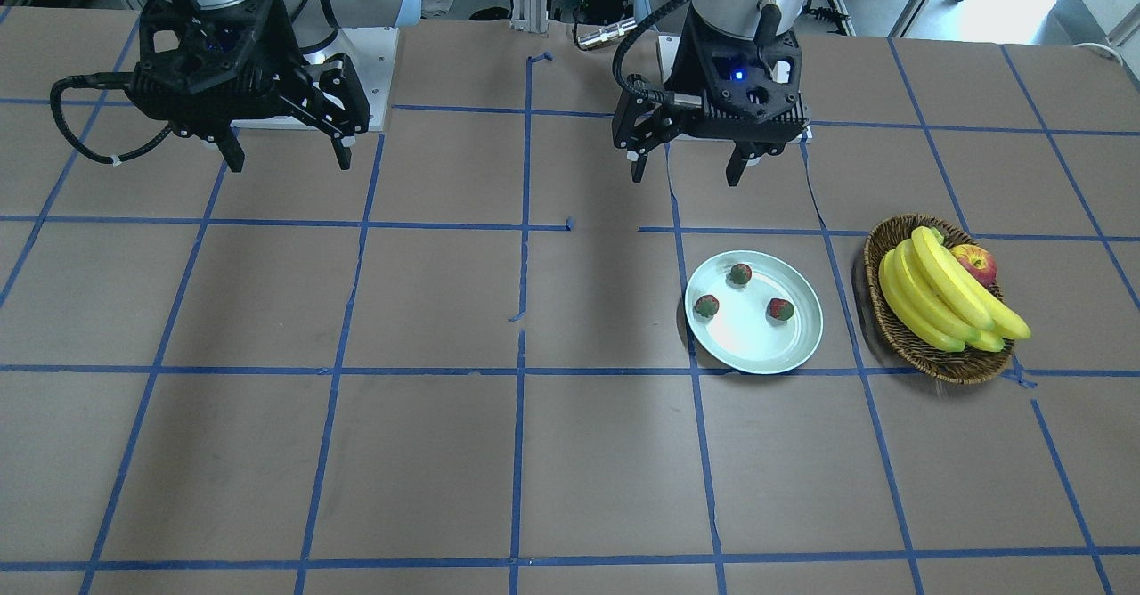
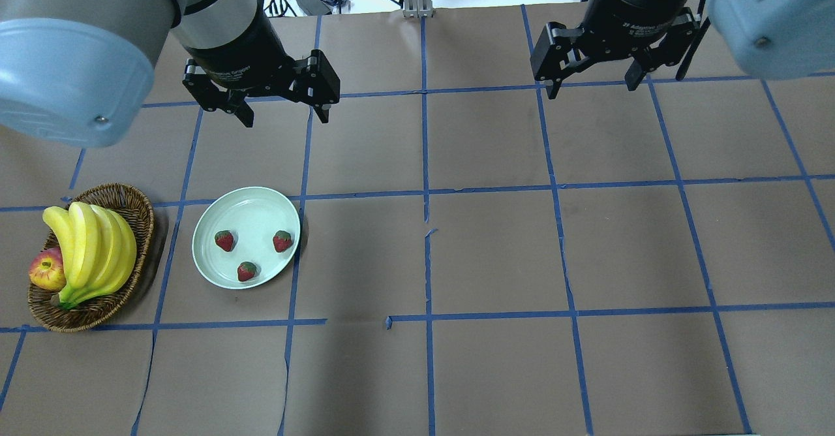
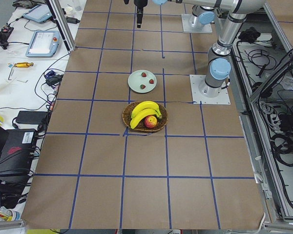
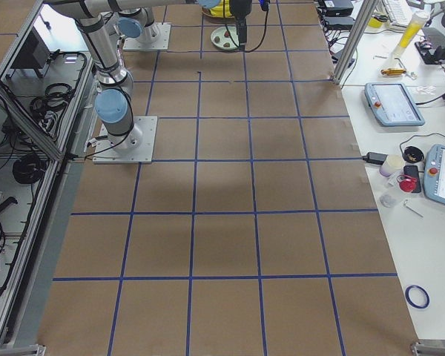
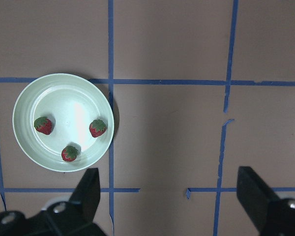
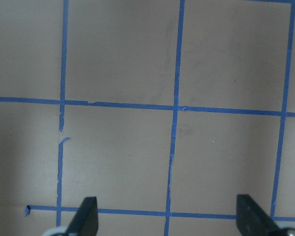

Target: Collect all strawberries into plate

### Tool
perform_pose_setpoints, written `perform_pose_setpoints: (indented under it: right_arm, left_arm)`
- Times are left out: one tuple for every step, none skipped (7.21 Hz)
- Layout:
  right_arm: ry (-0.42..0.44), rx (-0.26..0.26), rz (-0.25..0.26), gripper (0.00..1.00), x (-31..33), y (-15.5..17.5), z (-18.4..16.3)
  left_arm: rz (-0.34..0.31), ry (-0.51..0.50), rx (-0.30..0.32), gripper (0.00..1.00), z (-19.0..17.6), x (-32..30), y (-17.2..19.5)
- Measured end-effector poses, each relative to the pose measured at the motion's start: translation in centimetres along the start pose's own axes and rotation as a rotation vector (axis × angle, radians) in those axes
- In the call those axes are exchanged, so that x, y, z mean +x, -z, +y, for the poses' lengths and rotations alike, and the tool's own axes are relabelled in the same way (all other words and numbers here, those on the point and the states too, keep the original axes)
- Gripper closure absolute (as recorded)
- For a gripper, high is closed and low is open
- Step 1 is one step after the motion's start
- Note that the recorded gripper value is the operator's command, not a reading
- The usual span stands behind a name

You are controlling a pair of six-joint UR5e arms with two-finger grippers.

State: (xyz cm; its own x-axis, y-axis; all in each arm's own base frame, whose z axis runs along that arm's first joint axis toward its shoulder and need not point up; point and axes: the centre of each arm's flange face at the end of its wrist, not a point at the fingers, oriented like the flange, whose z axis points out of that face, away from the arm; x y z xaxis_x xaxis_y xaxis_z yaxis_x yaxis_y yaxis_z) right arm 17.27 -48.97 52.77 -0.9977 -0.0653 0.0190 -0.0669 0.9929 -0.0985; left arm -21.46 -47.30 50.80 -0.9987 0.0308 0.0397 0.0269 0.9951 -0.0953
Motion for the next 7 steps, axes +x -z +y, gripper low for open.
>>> perform_pose_setpoints:
  right_arm:
    - [-0.001,0.011,0.002,0.0,0.2,0.5,-0.4]
    - [-0.003,0.016,0.002,0.0,0.3,0.8,-0.6]
    - [-0.007,0.015,0.003,0.0,0.3,0.8,-0.6]
    - [-0.011,0.011,0.003,0.0,0.3,0.7,-0.5]
    - [-0.014,0.009,0.003,0.0,0.3,0.6,-0.5]
    - [-0.017,0.009,0.002,0.0,0.3,0.5,-0.5]
    - [-0.019,0.009,0.001,0.0,0.3,0.5,-0.5]
  left_arm:
    - [-0.003,-0.019,0.0,0.0,0.2,-0.1,0.0]
    - [-0.006,-0.029,-0.003,0.0,0.3,-0.2,-0.2]
    - [-0.007,-0.032,-0.002,0.0,0.3,-0.3,-0.3]
    - [-0.007,-0.024,0.004,0.0,0.1,-0.5,-0.1]
    - [-0.008,-0.012,0.011,0.0,-0.2,-0.8,0.3]
    - [-0.01,-0.004,0.016,0.0,-0.5,-1.0,0.7]
    - [-0.012,-0.002,0.018,0.0,-0.6,-1.1,0.9]
